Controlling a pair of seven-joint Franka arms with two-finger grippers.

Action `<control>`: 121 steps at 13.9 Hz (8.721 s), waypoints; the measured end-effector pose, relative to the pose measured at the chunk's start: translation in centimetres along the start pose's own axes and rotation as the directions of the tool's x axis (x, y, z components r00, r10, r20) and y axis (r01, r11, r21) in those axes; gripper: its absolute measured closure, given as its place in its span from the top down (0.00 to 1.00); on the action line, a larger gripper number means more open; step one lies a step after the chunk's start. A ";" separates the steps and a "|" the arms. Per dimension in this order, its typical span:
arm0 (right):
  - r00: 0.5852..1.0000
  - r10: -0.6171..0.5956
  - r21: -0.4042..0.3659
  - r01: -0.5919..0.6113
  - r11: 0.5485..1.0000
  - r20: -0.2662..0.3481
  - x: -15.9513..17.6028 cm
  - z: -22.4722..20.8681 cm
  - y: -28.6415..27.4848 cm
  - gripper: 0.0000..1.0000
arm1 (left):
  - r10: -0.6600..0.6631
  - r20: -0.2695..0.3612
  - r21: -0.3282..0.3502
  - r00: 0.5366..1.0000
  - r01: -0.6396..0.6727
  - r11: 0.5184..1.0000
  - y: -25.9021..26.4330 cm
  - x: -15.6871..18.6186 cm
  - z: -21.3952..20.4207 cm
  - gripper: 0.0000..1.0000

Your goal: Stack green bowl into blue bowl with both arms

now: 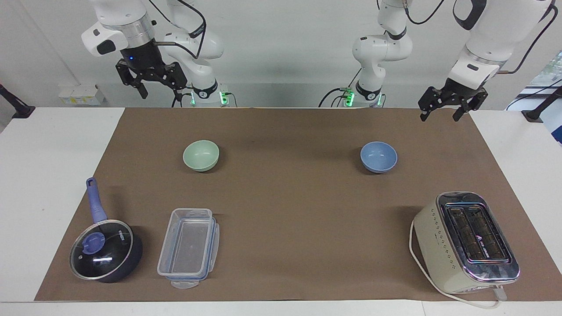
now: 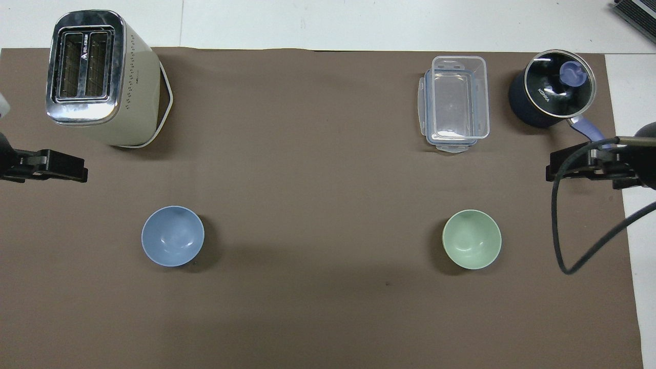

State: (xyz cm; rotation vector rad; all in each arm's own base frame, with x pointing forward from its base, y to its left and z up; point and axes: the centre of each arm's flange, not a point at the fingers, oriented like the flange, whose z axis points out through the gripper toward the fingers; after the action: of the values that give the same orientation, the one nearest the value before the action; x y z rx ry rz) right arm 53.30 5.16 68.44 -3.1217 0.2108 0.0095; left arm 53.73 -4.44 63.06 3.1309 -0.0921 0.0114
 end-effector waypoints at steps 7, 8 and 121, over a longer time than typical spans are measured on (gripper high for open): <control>1.000 0.002 -0.001 -0.002 1.000 0.004 0.0 0.1 0.1 1.00 | -0.002 0.091 0.003 0.996 0.002 1.000 -0.6 -1.6 3.7 1.00; 1.000 0.004 -0.002 -0.004 1.000 0.005 0.0 0.2 0.2 1.00 | 0.006 0.097 0.001 0.995 -0.006 1.000 -0.8 -1.6 4.4 1.00; 0.977 -0.203 0.006 0.204 0.979 0.066 -3.0 35.7 6.1 1.00 | -0.079 -0.025 -0.065 0.997 0.077 0.995 4.5 2.9 5.6 1.00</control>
State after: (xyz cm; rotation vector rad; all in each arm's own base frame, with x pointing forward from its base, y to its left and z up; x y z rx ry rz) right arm 49.33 -0.03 32.64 -3.1210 -0.1104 0.1108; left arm 56.42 -9.19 57.54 3.0664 0.0295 0.0501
